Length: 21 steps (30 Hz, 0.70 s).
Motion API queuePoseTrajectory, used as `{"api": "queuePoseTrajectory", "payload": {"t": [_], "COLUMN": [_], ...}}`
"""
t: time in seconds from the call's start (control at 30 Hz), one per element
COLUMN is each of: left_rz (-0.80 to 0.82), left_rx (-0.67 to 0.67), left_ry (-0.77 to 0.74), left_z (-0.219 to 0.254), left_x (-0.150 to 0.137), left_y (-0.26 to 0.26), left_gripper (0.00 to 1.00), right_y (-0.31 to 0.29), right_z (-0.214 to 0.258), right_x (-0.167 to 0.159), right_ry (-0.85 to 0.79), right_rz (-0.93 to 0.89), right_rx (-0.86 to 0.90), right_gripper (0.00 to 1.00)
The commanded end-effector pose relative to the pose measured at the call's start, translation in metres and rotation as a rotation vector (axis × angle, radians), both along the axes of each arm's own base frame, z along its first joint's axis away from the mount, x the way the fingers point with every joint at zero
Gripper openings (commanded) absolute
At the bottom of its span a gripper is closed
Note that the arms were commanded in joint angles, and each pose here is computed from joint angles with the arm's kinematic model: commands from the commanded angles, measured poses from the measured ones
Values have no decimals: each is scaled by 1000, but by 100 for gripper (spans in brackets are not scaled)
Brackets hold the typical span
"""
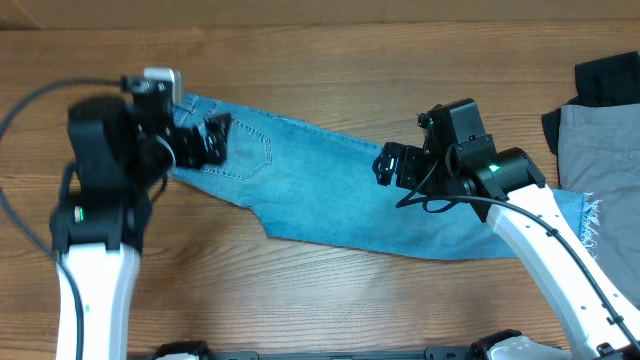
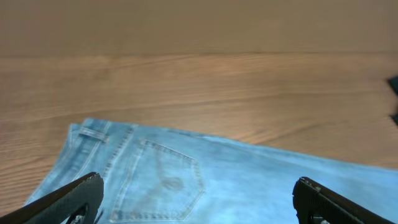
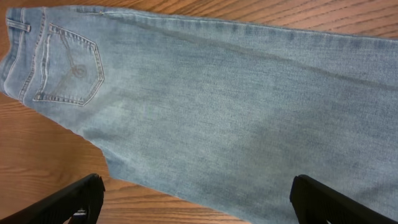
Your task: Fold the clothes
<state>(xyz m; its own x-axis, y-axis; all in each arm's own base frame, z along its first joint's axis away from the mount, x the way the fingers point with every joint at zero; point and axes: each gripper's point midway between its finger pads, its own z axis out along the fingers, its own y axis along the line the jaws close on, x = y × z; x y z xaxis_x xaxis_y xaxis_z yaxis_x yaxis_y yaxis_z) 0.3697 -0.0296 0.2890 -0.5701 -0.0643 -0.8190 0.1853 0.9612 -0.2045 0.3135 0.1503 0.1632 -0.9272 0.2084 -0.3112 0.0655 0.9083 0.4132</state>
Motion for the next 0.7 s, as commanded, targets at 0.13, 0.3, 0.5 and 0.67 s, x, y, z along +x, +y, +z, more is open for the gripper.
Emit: {"api": "queuePoseTrajectory", "payload": {"t": [0.13, 0.3, 0.5, 0.67], "left_rz": [169, 259, 291, 302], "left_rx": [3, -67, -96, -103], "left_ry": [227, 388, 513, 598], "left_z": [-99, -162, -215, -253], "left_x": [70, 67, 61, 56], "left_y": [79, 119, 135, 137], "left_gripper": [100, 100, 100, 100], "right_y": [-1, -1, -1, -2], "right_z": [2, 2, 2, 1], "right_x": [1, 0, 1, -2], "right_ry": [0, 5, 1, 12], "right_rz": [-10, -10, -11, -11], "right_rx": [-1, -3, -1, -5], "right_gripper": [100, 100, 100, 100]}}
